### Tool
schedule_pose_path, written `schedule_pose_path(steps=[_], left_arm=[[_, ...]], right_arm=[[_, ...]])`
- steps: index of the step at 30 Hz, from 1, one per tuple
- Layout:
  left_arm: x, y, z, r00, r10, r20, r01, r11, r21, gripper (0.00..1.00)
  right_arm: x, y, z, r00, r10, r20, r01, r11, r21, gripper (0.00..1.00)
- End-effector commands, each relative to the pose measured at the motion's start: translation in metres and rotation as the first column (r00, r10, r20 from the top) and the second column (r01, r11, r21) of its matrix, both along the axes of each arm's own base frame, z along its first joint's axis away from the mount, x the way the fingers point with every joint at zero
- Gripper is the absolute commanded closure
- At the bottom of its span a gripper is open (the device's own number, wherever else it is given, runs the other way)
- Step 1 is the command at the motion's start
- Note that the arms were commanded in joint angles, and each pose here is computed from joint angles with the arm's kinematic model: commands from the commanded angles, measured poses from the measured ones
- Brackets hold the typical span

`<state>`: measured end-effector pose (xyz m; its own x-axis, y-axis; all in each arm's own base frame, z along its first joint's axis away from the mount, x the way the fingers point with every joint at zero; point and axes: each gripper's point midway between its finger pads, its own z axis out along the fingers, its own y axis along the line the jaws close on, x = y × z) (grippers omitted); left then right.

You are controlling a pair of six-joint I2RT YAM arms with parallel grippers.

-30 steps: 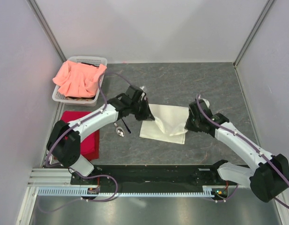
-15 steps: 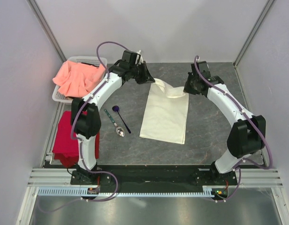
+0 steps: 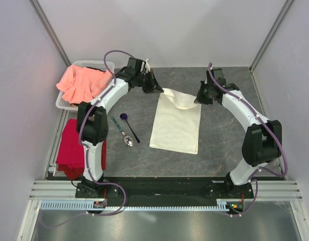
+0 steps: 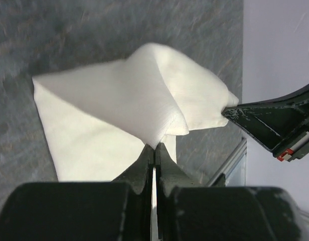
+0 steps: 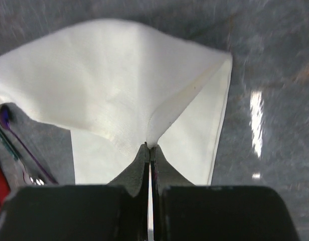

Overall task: Fold the napkin into a case and place the utensils inside
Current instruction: Fold the rectangle-folded napkin at the center of the board.

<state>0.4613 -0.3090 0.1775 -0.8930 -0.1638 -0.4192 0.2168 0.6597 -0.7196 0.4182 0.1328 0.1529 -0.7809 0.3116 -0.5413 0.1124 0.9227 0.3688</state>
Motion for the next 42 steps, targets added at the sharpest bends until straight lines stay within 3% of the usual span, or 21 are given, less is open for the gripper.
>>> schedule_pose_path(steps=[1,8,16,42], left_arm=[[-0.050,0.010,0.017,0.997,-0.058,-0.041,0.057,0.998,-0.019,0.98],[-0.124,0.043,-0.028,0.984,-0.086,-0.156,0.098,0.993,0.067,0.98],[-0.172,0.052,-0.076,0.961,-0.108,-0.253,0.147,0.980,0.138,0.98],[-0.218,0.050,-0.098,0.934,-0.146,-0.327,0.189,0.976,0.104,0.98]], right_arm=[[-0.048,0.022,0.009,0.997,0.071,0.001,-0.071,0.995,0.072,1.00],[-0.124,0.039,-0.027,0.991,0.111,-0.069,-0.101,0.986,0.131,1.00],[-0.157,0.039,-0.066,0.986,0.101,-0.136,-0.085,0.989,0.119,1.00],[-0.186,0.018,-0.085,0.982,0.072,-0.175,-0.060,0.996,0.068,1.00]])
